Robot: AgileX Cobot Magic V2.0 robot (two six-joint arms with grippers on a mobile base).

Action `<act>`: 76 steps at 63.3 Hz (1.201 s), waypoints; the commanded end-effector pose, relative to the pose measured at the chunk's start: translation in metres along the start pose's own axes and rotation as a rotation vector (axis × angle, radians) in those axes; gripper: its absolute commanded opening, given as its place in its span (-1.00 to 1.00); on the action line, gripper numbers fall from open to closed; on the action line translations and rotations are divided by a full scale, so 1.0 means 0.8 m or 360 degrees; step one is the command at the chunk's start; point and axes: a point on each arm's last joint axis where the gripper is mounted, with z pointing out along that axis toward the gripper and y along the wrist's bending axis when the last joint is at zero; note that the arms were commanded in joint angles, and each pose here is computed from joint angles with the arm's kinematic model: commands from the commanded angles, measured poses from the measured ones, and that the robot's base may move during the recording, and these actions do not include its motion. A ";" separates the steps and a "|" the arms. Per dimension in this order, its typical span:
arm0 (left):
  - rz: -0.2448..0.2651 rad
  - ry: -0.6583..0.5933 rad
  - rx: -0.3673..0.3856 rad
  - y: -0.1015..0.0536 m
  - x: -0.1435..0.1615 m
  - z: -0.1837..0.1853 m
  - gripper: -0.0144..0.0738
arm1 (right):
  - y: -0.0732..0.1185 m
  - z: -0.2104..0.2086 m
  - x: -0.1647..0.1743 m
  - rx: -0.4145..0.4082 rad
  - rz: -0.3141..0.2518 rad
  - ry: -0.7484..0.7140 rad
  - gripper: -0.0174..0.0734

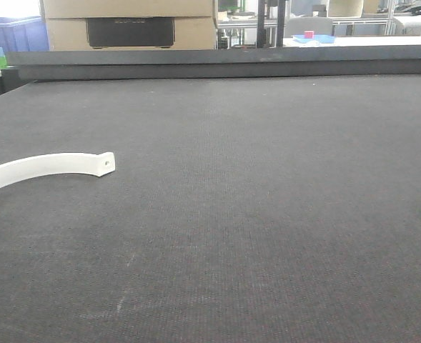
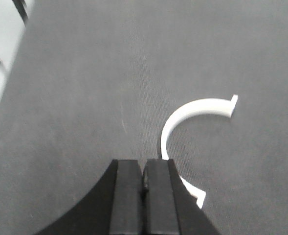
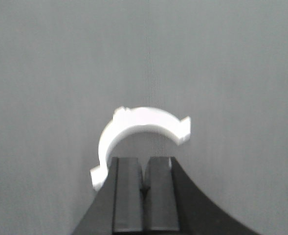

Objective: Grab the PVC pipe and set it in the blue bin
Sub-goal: 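Lower the open left and right grippers around each pipe piece's edge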

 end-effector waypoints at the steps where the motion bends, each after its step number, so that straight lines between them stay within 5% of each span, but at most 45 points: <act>1: -0.0026 0.0084 0.0034 -0.003 -0.008 0.022 -0.92 | 0.000 0.018 -0.002 0.0008 0.0005 0.0216 -0.99; 18: -0.0037 0.0333 0.0075 -0.008 -0.009 0.079 -0.92 | -0.001 0.058 -0.007 0.0020 0.0010 0.0432 -0.99; 39: -0.0160 0.0423 0.0182 -0.019 -0.011 0.125 -0.92 | -0.001 0.100 -0.032 0.0018 0.0014 0.0259 -0.99; 47: -0.0165 0.0412 0.0183 -0.019 -0.012 0.132 -0.92 | -0.002 0.138 -0.026 0.0031 0.0018 0.0492 -0.99; 60: -0.0165 0.0411 0.0183 -0.019 -0.012 0.133 -0.92 | -0.002 0.184 -0.035 0.0069 0.0108 0.0873 -0.94; 66: -0.0165 0.0411 0.0183 -0.019 -0.012 0.133 -0.92 | 0.001 0.195 -0.055 0.0095 0.0200 0.0908 -0.95; 76: -0.0165 0.0411 0.0183 -0.019 -0.012 0.133 -0.92 | 0.019 0.214 -0.081 0.0132 0.0223 0.0910 -0.95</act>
